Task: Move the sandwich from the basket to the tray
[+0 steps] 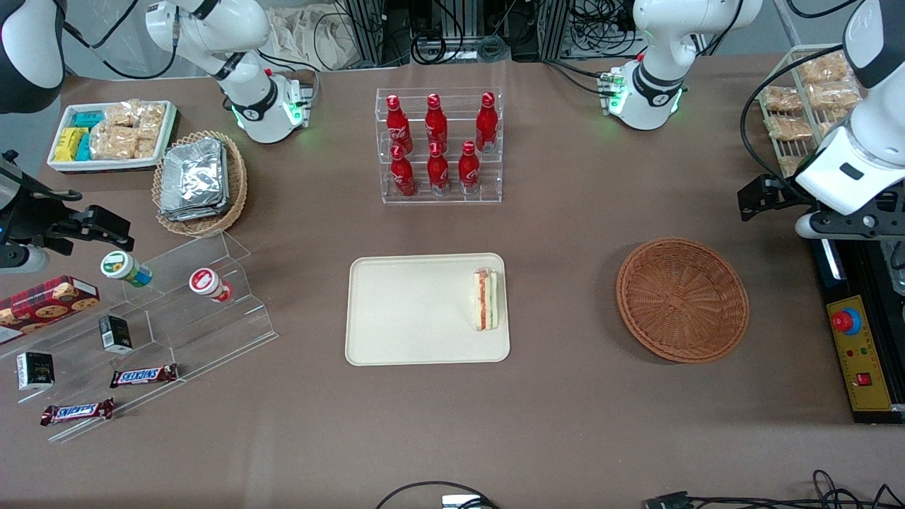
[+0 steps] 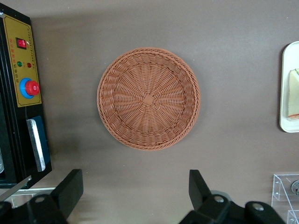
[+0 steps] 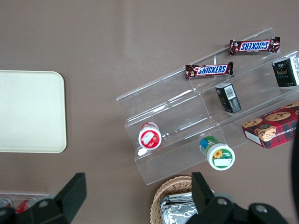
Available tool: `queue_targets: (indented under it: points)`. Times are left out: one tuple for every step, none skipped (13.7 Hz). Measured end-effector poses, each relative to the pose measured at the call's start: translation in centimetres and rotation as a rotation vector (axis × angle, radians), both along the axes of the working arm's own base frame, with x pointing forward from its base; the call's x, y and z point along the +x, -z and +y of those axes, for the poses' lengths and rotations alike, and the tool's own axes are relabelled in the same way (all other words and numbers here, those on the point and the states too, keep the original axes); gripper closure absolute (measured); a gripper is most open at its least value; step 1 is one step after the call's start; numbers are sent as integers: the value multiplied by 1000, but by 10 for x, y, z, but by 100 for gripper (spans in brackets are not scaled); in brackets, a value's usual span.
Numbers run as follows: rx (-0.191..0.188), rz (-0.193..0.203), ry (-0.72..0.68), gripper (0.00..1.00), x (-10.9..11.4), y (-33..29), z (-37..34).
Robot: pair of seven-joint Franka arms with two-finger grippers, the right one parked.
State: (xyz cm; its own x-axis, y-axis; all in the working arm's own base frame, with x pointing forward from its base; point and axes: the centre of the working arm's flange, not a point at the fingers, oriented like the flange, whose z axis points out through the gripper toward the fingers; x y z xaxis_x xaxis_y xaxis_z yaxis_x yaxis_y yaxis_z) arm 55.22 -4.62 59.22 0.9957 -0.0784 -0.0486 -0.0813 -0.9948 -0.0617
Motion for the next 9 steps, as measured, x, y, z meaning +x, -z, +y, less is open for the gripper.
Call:
queue_targets:
  points:
    - [-1,4,0,0,1,2,0]
    - [-1,7,0,0,1,3,0]
    - [-2,8,0,0,1,4,0]
    - [-2,9,0,0,1,4,0]
    - [-2,10,0,0,1,4,0]
    - [-2,10,0,0,1,5,0]
    - [-2,10,0,0,1,5,0]
    - [-2,10,-1,0,1,5,0]
    - [-2,10,-1,0,1,5,0]
